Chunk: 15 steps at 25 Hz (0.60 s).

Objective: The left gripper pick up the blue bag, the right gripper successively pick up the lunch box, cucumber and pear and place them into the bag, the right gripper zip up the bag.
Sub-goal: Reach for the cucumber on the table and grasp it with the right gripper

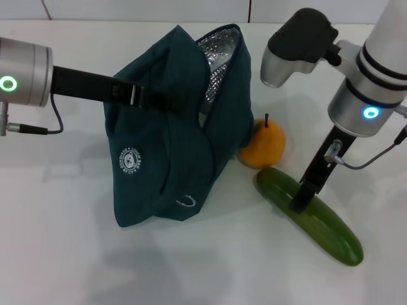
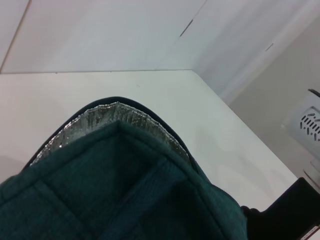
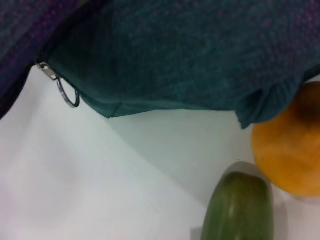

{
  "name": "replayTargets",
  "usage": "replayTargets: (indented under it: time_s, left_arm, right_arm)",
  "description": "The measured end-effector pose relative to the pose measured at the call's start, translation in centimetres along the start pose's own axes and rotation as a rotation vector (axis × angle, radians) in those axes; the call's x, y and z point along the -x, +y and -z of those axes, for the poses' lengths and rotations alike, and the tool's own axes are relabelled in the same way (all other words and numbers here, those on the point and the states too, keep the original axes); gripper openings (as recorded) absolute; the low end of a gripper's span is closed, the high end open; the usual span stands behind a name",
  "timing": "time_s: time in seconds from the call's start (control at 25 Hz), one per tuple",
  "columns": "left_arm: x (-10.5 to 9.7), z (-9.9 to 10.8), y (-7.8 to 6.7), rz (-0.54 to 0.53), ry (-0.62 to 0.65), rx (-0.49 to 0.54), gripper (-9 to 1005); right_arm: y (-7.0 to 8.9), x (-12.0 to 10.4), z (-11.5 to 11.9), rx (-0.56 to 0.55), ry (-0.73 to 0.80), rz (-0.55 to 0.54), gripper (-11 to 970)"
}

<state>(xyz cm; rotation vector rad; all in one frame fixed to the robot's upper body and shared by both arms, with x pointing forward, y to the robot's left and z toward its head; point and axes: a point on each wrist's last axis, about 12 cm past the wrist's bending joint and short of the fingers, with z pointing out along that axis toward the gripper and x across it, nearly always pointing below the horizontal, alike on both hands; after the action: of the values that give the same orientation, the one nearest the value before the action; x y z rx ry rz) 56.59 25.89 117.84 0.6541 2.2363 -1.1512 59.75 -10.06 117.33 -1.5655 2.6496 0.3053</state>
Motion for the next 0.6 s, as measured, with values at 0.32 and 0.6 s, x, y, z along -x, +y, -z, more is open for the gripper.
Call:
replayTargets:
  time_s: [0.32,0.6]
  left_arm:
    - [0.0,0.0,0.0,-0.001,0.0,-0.002,39]
    - [0.2,-0.1,-0.1,-0.014,0.0,-0.005,39]
  right_arm:
    - [0.1,0.1,-0.9,-0.007,0.006,0.011,825]
    - [0.2,0.0,-1.5,-0.018,0.022,0.023,825]
